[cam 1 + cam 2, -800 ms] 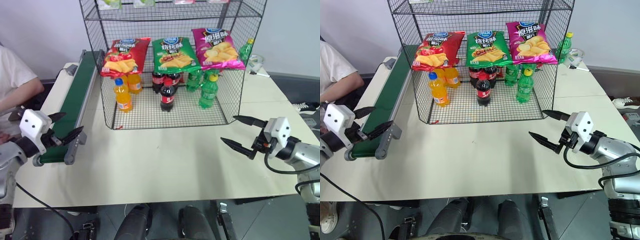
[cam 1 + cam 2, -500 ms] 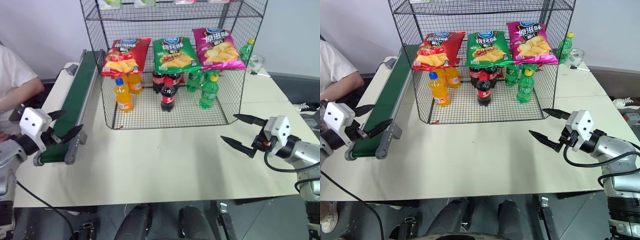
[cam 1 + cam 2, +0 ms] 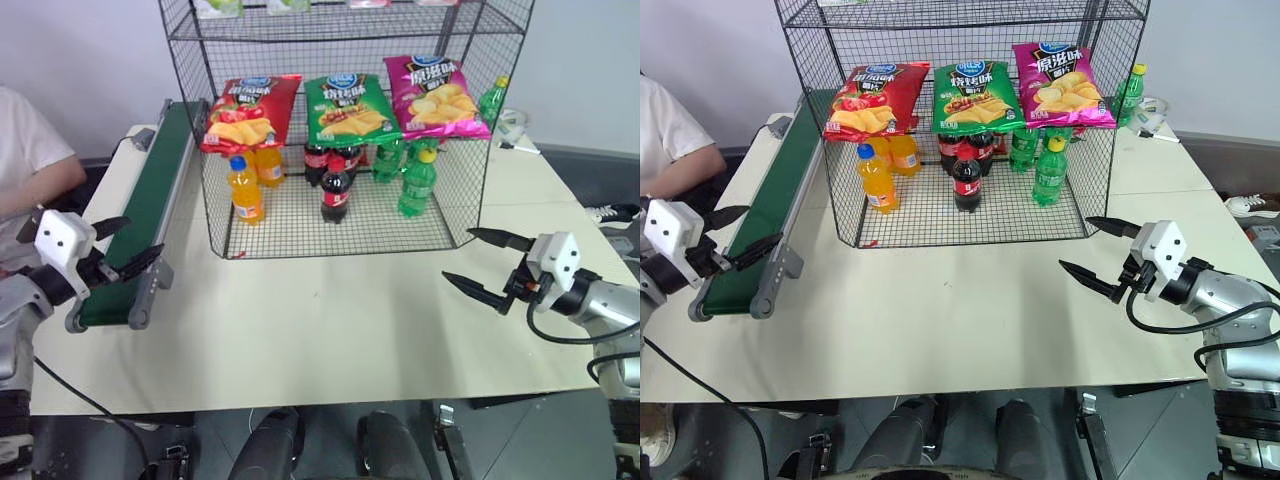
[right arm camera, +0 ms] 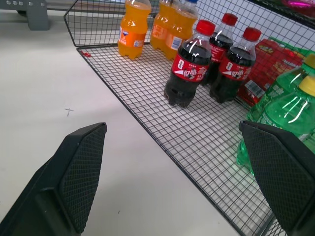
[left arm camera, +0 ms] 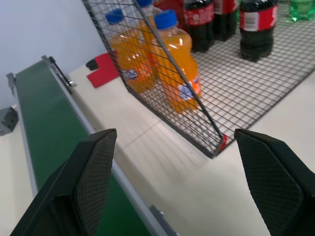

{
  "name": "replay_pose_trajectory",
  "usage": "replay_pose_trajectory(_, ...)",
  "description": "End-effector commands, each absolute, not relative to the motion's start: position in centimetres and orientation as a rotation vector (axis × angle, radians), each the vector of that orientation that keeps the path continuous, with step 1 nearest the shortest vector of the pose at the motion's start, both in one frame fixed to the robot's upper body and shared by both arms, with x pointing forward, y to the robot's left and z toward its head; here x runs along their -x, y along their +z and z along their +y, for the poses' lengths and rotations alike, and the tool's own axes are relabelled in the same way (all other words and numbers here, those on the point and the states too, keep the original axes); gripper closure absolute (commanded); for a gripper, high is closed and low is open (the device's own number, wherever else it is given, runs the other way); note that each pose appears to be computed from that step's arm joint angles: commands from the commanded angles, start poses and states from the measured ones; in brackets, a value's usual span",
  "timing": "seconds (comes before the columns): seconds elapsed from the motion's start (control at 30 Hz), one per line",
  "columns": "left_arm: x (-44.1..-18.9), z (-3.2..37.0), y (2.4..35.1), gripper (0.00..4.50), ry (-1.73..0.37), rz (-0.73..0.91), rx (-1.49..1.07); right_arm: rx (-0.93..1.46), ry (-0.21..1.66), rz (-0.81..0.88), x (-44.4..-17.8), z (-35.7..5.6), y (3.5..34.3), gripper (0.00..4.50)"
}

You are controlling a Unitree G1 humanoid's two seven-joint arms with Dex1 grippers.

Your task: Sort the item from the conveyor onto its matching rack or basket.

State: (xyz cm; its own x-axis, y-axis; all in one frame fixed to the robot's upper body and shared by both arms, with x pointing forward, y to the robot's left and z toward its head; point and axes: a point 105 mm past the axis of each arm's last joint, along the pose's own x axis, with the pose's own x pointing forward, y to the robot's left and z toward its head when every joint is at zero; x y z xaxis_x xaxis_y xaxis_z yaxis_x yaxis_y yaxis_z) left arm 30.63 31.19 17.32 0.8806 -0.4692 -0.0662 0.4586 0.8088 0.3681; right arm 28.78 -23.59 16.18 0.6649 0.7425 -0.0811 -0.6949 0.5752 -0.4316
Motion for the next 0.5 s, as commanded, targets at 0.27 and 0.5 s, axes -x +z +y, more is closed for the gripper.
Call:
replay_pose_trajectory(0.27,-31.6,30.2,18.1,0.51,-0.549,-0.07,-0.401,0.488,0.808,-0.164,-28.6,-23.9,17.5,0.0)
replay_pose_trajectory(0.5,-32.1,29.9,18.4,0.51,-0.563,-0.092,-0.423,0.502,0.79,-0.156,-28.3,-24.6,17.4,0.0)
